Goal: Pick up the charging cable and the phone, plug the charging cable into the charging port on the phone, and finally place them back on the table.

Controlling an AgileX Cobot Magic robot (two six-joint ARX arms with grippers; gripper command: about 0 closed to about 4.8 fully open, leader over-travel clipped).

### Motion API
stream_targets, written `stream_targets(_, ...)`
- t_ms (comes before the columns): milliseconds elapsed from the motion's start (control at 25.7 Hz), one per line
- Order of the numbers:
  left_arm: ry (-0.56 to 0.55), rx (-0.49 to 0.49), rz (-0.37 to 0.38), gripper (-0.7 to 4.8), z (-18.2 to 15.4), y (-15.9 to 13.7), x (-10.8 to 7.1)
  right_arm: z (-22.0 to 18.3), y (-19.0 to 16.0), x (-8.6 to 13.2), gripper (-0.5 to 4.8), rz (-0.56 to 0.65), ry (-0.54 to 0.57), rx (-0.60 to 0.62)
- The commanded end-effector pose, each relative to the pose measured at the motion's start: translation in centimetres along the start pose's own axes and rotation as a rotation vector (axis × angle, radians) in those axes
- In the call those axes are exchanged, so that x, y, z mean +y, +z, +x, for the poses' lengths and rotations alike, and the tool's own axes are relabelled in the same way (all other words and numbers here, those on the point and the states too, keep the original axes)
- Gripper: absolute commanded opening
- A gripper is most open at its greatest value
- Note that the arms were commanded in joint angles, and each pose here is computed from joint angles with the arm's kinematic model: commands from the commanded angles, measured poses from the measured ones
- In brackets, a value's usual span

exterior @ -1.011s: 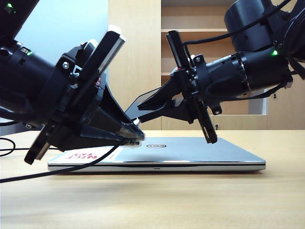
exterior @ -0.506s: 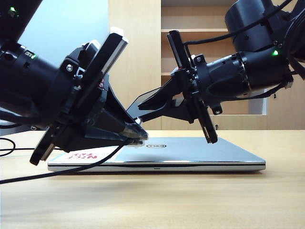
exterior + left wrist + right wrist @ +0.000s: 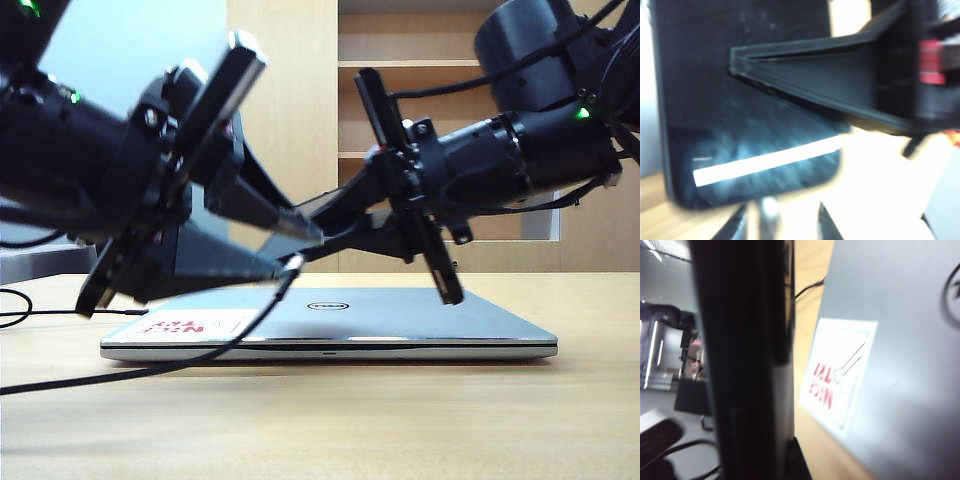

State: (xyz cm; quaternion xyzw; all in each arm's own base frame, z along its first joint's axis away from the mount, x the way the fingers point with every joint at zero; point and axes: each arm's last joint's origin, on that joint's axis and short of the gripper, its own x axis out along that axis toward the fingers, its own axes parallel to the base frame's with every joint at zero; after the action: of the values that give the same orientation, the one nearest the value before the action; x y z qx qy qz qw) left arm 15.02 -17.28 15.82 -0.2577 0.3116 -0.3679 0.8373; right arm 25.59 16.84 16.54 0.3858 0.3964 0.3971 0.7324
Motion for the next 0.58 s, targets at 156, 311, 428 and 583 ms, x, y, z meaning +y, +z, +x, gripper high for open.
stream_targets(156, -0.058, -0.078, 0.135, 1.29, -1.4, 1.3, -1.4, -2.5, 3.0, -1.0, -0.06, -0.035, -0.026, -0.146)
stream_targets(311, -0.05, -0.092, 0.226, -0.05, -1.9, 2.2, -1.9, -5.3, 4.4, -1.7, -0.07, -0.041, -0.119, -0.199)
stream_targets(428, -0.01, -0.082, 0.261, -0.05, -1.8, 3.2, -2.1, -7.3, 4.9, -1.9, -0.07, -0.05, -0.186, -0.215)
stream_targets(583, 0.076, -0.083, 0.325, -0.05, -1.9, 5.8, -2.1, -10.8, 5.5, -2.5, -0.06, -0.019, -0.295, -0.222)
